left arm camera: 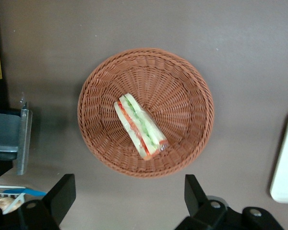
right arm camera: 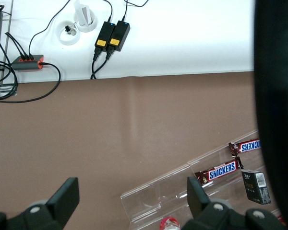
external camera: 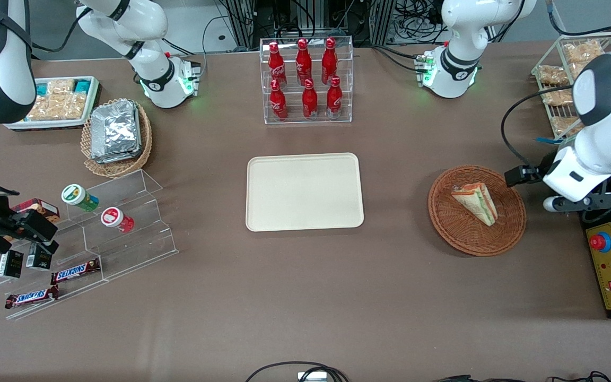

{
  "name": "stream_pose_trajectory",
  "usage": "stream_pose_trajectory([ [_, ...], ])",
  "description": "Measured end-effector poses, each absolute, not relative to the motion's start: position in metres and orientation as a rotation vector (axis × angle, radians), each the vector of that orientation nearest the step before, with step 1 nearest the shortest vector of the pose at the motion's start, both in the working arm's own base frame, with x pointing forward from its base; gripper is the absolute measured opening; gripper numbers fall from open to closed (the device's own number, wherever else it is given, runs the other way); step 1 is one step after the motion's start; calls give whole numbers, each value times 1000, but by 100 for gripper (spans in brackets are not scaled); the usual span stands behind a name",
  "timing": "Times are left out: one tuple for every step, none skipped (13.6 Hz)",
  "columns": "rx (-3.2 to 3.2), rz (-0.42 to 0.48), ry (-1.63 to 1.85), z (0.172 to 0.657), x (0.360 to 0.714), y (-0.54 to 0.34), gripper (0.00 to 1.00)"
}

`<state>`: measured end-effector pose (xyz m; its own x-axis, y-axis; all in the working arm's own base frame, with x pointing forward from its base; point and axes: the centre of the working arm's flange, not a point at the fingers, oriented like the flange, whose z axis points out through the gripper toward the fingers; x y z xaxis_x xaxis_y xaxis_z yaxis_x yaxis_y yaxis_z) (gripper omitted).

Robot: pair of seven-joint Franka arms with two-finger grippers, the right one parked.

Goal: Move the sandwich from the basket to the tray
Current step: 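Move the left gripper over the wrapped sandwich in the wicker basket, then lower the left gripper and close it on the sandwich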

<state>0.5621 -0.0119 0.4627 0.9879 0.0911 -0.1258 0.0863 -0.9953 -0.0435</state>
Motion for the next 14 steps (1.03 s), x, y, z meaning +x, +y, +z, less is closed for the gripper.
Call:
stream_pose_trajectory([
  [-3091, 177, -196, 448, 559, -10, 100],
  [-3086, 159, -263, 433, 555, -10, 100],
  [-3080, 147, -322, 418, 550, -11, 100],
  [-3074, 133, -378, 405, 546, -11, 100],
  [-3068, 122, -429, 392, 542, -11, 100],
  [-3062, 114, -477, 379, 537, -12, 100],
  [-3056, 108, -514, 368, 532, -12, 100],
  [-3052, 101, -547, 359, 528, -12, 100],
  [-3047, 91, -582, 353, 525, -12, 100],
  [-3040, 78, -625, 346, 523, -12, 100],
  [-3034, 68, -664, 339, 520, -12, 100],
  [-3030, 57, -695, 331, 517, -12, 100],
  [-3028, 47, -720, 322, 513, -13, 100],
  [-3026, 39, -740, 313, 509, -13, 100],
])
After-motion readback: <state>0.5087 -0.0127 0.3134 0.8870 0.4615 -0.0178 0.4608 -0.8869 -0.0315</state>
